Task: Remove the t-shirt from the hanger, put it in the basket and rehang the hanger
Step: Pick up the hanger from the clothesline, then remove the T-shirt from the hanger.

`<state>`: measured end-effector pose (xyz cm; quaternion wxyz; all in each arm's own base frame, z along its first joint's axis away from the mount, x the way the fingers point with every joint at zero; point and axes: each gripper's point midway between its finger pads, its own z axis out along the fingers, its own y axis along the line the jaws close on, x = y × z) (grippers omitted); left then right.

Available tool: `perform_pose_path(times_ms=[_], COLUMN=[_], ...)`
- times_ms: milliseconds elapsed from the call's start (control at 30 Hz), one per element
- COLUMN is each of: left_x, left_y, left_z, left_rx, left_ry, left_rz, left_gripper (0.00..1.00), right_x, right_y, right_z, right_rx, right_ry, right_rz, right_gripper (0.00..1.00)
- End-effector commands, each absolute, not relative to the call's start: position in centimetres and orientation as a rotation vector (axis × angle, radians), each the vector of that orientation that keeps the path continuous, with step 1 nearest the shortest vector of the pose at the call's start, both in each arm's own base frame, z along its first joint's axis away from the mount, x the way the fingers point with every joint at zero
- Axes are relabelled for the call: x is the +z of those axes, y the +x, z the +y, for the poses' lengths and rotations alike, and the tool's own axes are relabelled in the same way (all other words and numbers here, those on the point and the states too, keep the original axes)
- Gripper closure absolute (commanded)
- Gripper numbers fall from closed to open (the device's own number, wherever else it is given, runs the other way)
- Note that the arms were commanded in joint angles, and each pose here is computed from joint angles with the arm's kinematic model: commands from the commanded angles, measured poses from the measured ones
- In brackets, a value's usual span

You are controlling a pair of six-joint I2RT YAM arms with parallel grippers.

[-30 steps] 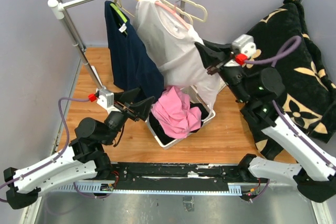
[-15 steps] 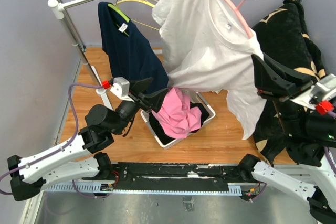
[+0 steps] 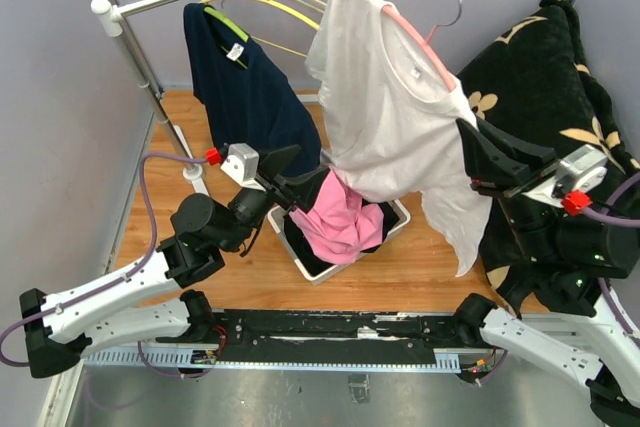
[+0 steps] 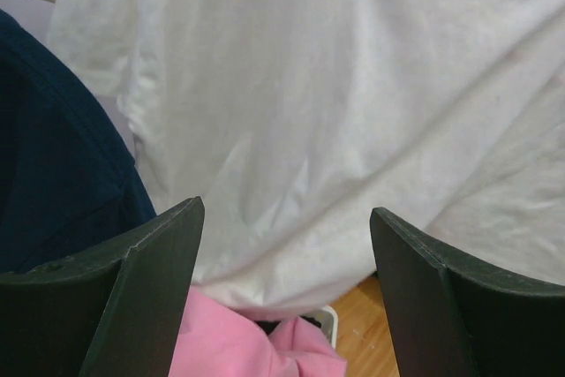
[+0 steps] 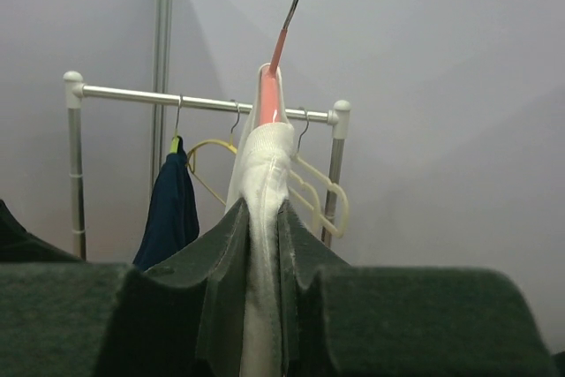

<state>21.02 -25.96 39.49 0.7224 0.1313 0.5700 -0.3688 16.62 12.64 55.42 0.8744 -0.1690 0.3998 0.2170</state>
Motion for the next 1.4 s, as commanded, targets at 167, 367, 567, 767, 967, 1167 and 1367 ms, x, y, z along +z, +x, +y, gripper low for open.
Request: perform_pose_path(times_ms=[167,367,567,767,967,1167,1367], left_x=[41.0,40.3,39.7,39.2,38.9,39.3,40.6], left_y=[21.0,20.6,20.0,18.9,18.8,20.3,22.8], left_z=[-25.5,-25.2,-24.9,-25.0,-25.1,-25.6,-26.5], left_rx=[-0.804,-0.828,-0.862,-0.937,-0.943,-0.856,-0.728], left_ry=[0.271,0.268,0.262,0.267,0.274,0.280,0.255], left_rz=[1.209,1.227,1.249,1.253,1.258,1.255,1.234], left_gripper=[0.19,0.19,0.19,0.21,0.21,0.21,0.20], right_x=[52.1,50.2,49.0,47.9,46.3,45.5,45.2], right_y=[16.7,17.3,16.8,16.0,16.3,16.7,16.3], right_z=[13.4,13.4,13.4,13.2,12.9,13.2,13.6], right_rx=[0.550,0.543,0.586,0.618,0.596,0.576,0.596], right_ry=[-0.311,-0.311,-0.320,-0.337,-0.343,-0.357,-0.376], right_rz=[0.875,0.946,0.998,1.049,1.106,1.118,1.105], right_gripper=[0.99,0.99,0.99,0.99,0.99,0.99,0.99])
